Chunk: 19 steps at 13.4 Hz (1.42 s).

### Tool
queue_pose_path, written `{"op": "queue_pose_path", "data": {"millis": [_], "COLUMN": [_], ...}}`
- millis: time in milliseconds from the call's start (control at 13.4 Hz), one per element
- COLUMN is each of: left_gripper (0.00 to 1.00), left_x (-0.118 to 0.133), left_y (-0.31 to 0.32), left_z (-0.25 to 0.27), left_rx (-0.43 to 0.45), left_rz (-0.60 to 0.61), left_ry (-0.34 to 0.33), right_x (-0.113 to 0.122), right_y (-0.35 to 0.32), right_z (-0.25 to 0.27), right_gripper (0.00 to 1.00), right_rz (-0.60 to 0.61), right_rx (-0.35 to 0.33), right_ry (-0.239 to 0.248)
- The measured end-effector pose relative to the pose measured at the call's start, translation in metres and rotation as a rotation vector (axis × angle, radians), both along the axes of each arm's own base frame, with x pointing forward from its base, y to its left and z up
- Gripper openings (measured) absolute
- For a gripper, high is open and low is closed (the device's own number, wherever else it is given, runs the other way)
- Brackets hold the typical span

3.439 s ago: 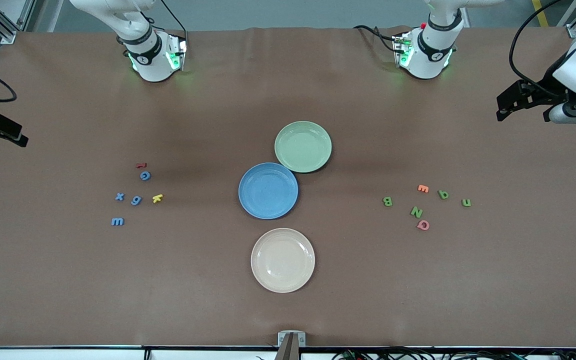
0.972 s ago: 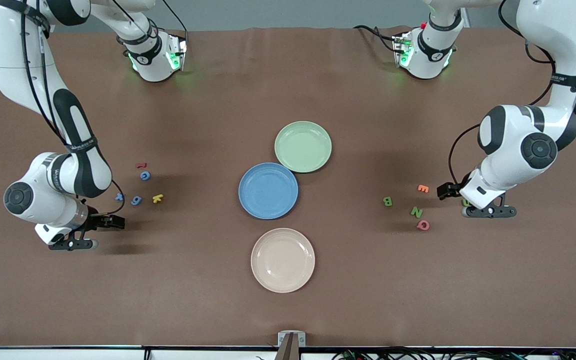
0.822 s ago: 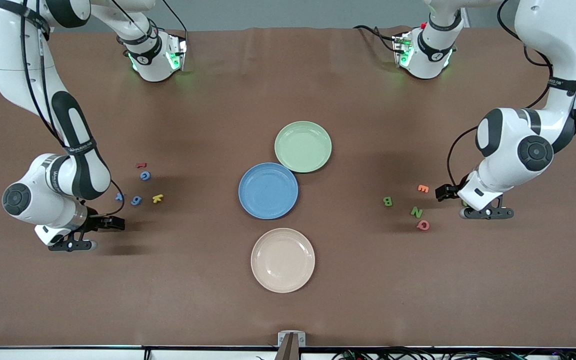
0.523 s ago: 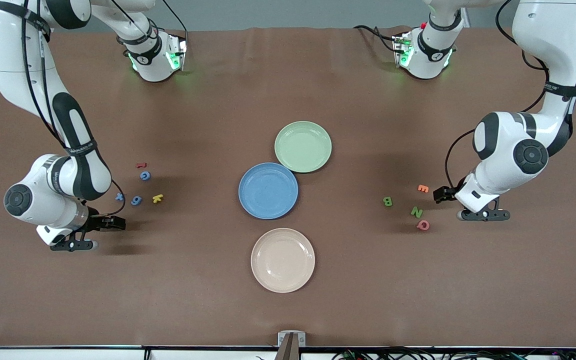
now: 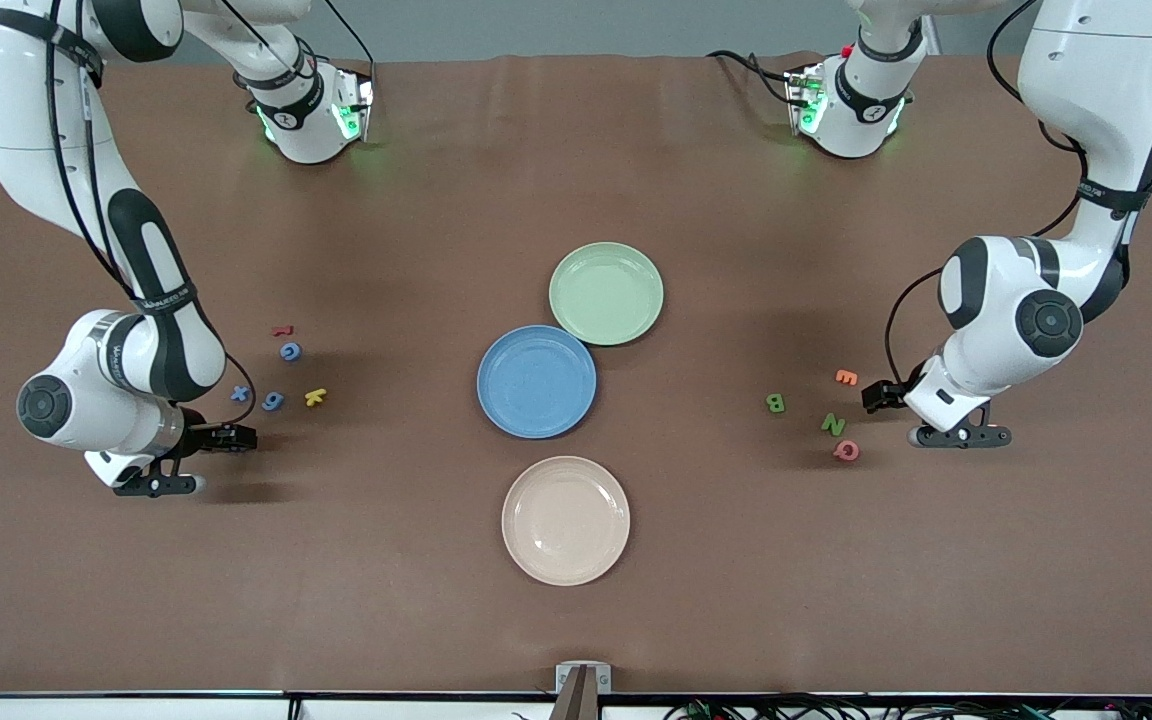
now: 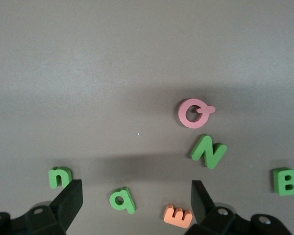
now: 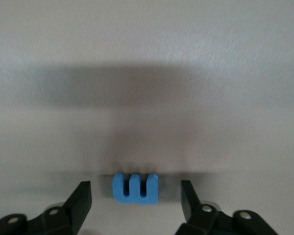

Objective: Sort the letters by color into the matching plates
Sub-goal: 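Lower the right gripper onto blue E while the left gripper approaches green q, then carry blue E toward the blue plate while the left gripper grasps green q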

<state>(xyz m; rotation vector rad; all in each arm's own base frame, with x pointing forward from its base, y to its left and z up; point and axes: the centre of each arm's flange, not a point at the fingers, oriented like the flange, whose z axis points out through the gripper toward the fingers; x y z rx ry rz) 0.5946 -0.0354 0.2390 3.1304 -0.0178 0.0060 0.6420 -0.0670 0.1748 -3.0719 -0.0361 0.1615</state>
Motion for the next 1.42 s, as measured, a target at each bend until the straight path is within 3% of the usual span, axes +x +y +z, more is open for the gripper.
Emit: {"op": "queue_pose_path", "data": {"millis": [748,897,972,1421], "left_gripper": [0.96,0.91,0.84,0.67], "left_x": [-0.012,-0.021,-0.024,-0.035], "left_y": [0.018,0.022,0.023,0.033], "left_z": [-0.031,-0.039,-0.043,-0.052], "left_rx": [-0.002,-0.001,-0.001,0.0], "left_rz": [0.031,0.036,0.039,0.068], "left_ry": [0.046,0.069,0.078,0.106], "right_x": [-0.002,-0.001,-0.001,0.0], "right_y": [-0.003,-0.006,-0.007,-0.005], "right_z": [-0.003,-0.001,-0.001,0.001], "right_gripper": [0.68,0.51,0.44,0.41], "right_rz": [-0.001,-0.002,-0.003,0.001], "right_rx": [0.001,-0.002,-0.003,-0.001], "right_ry": [0.011,0.007,0.006,0.003]}}
